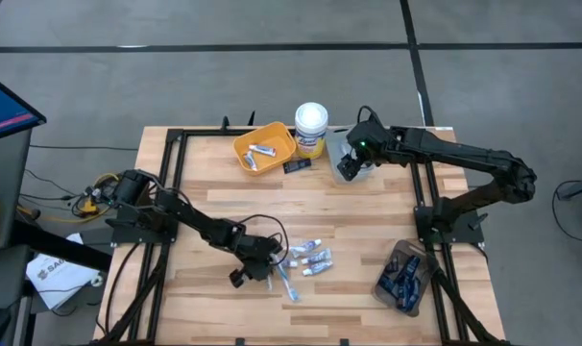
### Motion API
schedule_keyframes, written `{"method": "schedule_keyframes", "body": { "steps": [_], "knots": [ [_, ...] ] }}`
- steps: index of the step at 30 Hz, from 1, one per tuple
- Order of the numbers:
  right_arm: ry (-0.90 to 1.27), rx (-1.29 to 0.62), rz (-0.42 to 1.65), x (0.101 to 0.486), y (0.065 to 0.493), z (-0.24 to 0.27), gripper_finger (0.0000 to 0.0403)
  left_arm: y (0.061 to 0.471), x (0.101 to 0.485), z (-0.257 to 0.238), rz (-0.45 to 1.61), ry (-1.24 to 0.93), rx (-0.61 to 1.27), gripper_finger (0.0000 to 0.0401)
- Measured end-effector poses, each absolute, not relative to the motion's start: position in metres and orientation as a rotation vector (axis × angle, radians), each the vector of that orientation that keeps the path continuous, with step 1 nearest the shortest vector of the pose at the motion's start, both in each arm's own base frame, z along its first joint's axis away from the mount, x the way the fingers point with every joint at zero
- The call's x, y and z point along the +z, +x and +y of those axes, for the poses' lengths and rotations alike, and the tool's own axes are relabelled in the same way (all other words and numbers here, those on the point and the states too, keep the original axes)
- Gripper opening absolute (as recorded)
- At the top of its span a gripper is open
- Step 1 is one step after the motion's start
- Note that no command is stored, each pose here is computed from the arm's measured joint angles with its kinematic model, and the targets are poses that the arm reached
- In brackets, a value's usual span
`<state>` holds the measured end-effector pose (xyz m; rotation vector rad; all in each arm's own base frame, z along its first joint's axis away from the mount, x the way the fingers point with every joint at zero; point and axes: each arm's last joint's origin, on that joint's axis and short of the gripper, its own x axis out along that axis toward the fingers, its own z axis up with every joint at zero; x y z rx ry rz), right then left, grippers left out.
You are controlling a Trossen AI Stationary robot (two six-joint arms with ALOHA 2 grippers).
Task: Pick & Place Travel size toiletries
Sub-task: Put the dark blue toothbrush into the gray bin
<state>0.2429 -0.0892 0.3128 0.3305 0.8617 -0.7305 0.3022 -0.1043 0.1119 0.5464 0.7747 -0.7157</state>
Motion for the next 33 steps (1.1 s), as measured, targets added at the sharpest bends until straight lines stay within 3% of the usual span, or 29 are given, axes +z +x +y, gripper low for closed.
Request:
{"method": "schedule_keyframes", "body": {
  "steps": [5, 12, 20, 27, 33],
  "knots": [
    [0.331, -0.731, 0.861, 0.313, 0.243, -0.089, 0.027, 0.302, 0.112, -0.104, 0.775, 0.544, -0.718, 0.0016],
    [0.334, -0.725, 0.846, 0.314, 0.244, -0.09, 0.027, 0.301, 0.127, -0.103, 0.739, 0.562, -0.676, 0.0037],
    [0.352, -0.692, 0.83, 0.315, 0.246, -0.089, 0.027, 0.291, 0.177, -0.09, 0.647, 0.55, -0.551, 0.0014],
    [0.363, -0.474, 0.69, 0.325, 0.263, -0.079, 0.027, 0.282, 0.231, -0.051, 0.519, 0.452, -0.202, 0.003],
    [0.185, -0.231, 0.484, 0.344, 0.284, -0.052, 0.027, 0.27, 0.274, -0.007, 0.313, 0.151, 0.045, 0.0014]
  ]
}}
